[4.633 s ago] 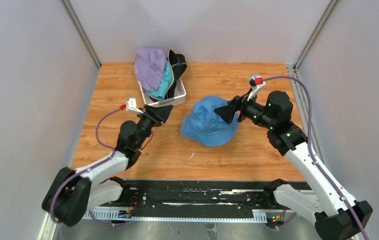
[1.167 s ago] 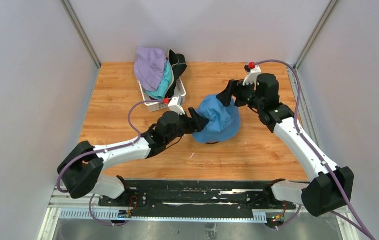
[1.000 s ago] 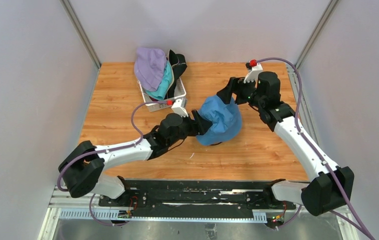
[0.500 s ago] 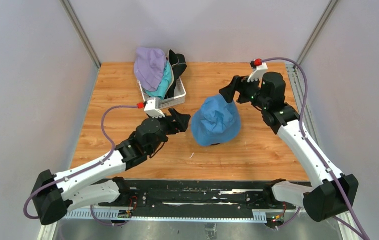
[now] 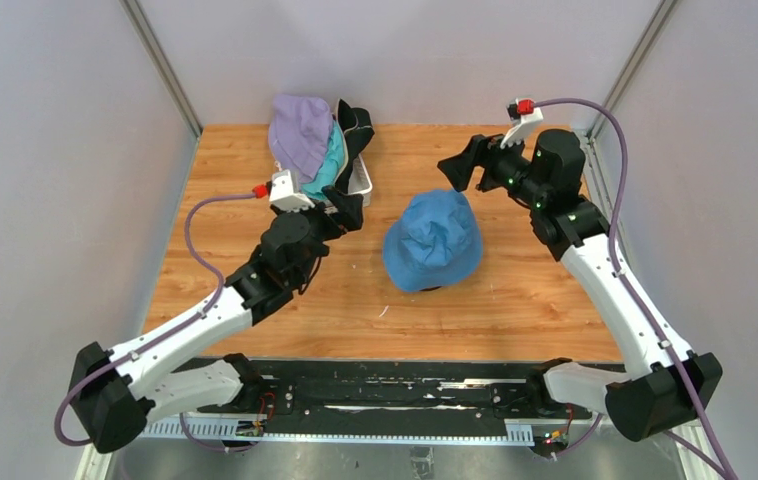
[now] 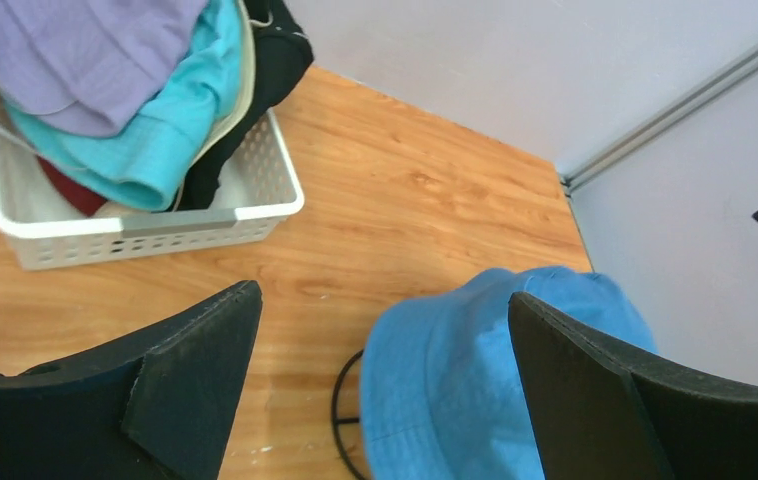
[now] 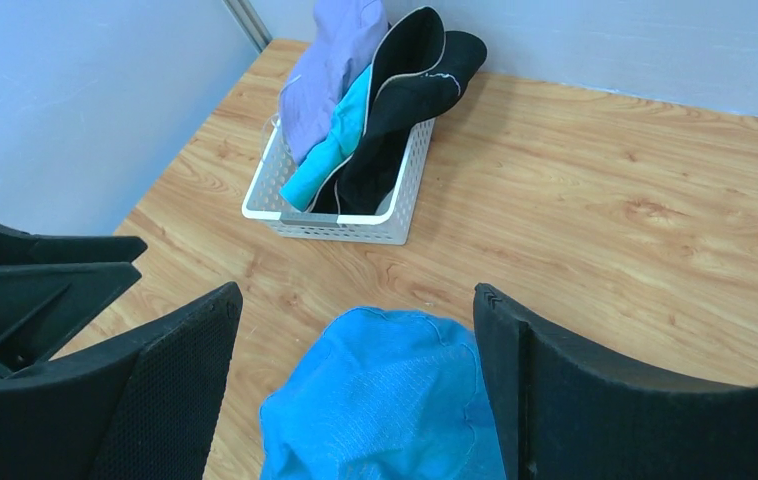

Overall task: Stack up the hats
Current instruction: Place the hat on the hat stand.

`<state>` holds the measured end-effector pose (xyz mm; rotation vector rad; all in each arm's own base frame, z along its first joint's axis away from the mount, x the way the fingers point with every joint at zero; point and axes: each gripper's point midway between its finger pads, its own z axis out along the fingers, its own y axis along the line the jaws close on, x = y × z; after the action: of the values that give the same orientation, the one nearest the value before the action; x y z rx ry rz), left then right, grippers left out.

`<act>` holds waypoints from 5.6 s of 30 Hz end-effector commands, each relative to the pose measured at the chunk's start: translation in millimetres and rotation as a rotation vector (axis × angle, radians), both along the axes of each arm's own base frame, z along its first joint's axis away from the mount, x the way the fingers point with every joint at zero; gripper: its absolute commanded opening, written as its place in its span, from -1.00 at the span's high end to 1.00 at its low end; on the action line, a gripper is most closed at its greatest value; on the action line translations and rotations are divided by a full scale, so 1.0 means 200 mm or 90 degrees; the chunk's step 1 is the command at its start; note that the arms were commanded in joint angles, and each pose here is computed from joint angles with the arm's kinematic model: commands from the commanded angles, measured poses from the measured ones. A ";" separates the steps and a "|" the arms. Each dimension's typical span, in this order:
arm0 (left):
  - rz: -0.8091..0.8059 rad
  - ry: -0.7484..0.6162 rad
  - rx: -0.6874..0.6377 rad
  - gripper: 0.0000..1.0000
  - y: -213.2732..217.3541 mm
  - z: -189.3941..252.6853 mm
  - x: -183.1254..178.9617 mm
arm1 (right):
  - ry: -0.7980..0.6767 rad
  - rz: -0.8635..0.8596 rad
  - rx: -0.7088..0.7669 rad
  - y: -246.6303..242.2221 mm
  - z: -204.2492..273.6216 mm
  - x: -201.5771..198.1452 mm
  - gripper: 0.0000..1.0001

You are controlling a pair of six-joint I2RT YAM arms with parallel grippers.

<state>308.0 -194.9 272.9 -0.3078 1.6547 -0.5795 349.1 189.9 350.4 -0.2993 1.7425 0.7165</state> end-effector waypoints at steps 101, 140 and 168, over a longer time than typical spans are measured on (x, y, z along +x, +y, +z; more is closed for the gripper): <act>-0.447 0.154 -0.506 0.99 -0.57 -0.61 0.15 | 0.410 -0.035 0.246 -0.35 -1.10 -0.34 -0.43; -0.408 0.193 -0.488 1.00 -0.53 -0.79 0.19 | 0.351 -0.010 0.408 -0.37 -1.25 -0.26 0.99; -0.397 0.196 -0.482 0.58 -0.50 -0.82 0.20 | 0.385 -0.197 0.188 -0.58 -1.34 -0.29 0.99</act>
<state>342.9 -303.8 97.8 -0.4648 1.8191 -1.7265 284.9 83.6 72.7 0.4469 2.1587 0.9381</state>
